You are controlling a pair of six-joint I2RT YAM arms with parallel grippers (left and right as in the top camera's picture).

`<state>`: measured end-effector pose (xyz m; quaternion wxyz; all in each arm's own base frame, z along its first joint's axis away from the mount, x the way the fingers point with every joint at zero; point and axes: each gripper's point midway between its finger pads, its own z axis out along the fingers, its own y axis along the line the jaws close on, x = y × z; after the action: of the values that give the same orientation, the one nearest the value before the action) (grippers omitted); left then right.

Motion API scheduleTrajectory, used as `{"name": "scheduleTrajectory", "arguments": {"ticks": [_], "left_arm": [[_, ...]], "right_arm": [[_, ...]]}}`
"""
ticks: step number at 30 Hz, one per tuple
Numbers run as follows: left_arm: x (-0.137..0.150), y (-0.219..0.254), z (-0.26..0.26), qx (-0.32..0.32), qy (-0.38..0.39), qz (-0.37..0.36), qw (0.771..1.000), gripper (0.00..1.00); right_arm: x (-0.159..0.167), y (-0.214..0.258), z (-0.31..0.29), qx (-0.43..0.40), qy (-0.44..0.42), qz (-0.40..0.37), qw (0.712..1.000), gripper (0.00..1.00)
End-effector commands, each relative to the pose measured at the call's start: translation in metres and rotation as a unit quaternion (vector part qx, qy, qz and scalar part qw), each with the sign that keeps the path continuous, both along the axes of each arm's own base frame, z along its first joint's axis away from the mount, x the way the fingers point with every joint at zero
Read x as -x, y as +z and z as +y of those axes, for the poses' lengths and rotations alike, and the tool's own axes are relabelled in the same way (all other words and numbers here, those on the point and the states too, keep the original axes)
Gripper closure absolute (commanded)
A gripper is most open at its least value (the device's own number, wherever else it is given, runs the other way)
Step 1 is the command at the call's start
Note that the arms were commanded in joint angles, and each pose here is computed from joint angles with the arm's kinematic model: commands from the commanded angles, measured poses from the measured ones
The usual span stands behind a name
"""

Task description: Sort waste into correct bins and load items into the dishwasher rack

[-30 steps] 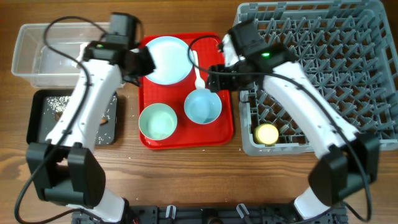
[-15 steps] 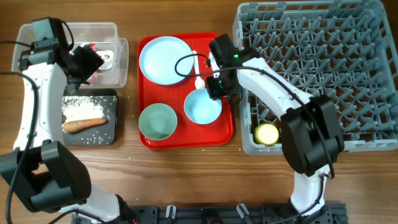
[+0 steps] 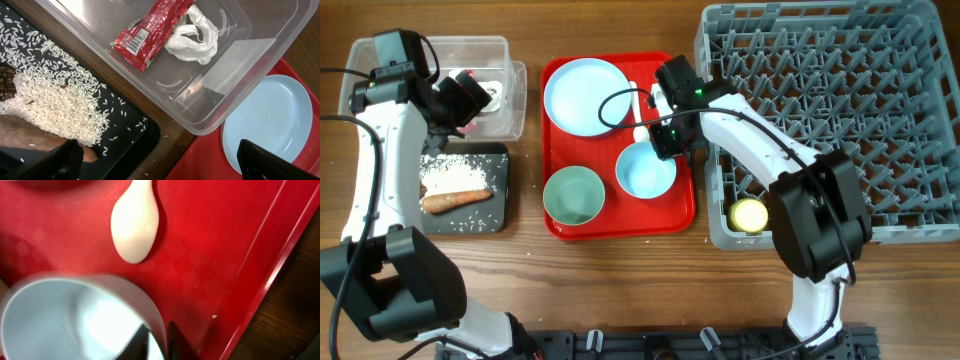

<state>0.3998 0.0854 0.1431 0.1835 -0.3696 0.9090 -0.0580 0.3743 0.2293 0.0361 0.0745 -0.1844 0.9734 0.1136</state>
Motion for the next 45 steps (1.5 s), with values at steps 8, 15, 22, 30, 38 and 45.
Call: {"name": "scheduleTrajectory", "arguments": {"ticks": [8, 15, 22, 30, 38, 45], "left_arm": [[0.001, 0.002, -0.001, 0.0, -0.002, -0.002, 1.0, 0.0], [0.001, 0.002, -0.001, 0.0, -0.002, -0.002, 1.0, 0.0], [0.001, 0.002, -0.001, 0.0, -0.002, -0.002, 1.0, 0.0], [0.001, 0.002, -0.001, 0.0, -0.002, -0.002, 1.0, 0.0], [0.001, 0.002, -0.001, 0.0, -0.002, -0.002, 1.0, 0.0], [0.001, 0.002, -0.001, 0.0, -0.002, -0.002, 1.0, 0.0]], "right_arm": [[0.003, -0.016, -0.006, 0.018, 0.021, 0.004, 1.0, 0.64], [0.009, -0.025, -0.009, 0.023, 0.027, 0.011, 0.999, 0.79], [0.01, -0.019, -0.009, 0.022, 0.021, 0.017, 0.999, 0.95], [-0.055, 0.157, -0.061, 0.103, -0.095, -0.222, 0.965, 0.96], [-0.104, 0.262, -0.174, 0.345, -0.304, -0.454, 0.763, 0.96], [-0.16, 0.22, -0.216, 0.397, -0.308, -0.45, 0.738, 0.96]]}}
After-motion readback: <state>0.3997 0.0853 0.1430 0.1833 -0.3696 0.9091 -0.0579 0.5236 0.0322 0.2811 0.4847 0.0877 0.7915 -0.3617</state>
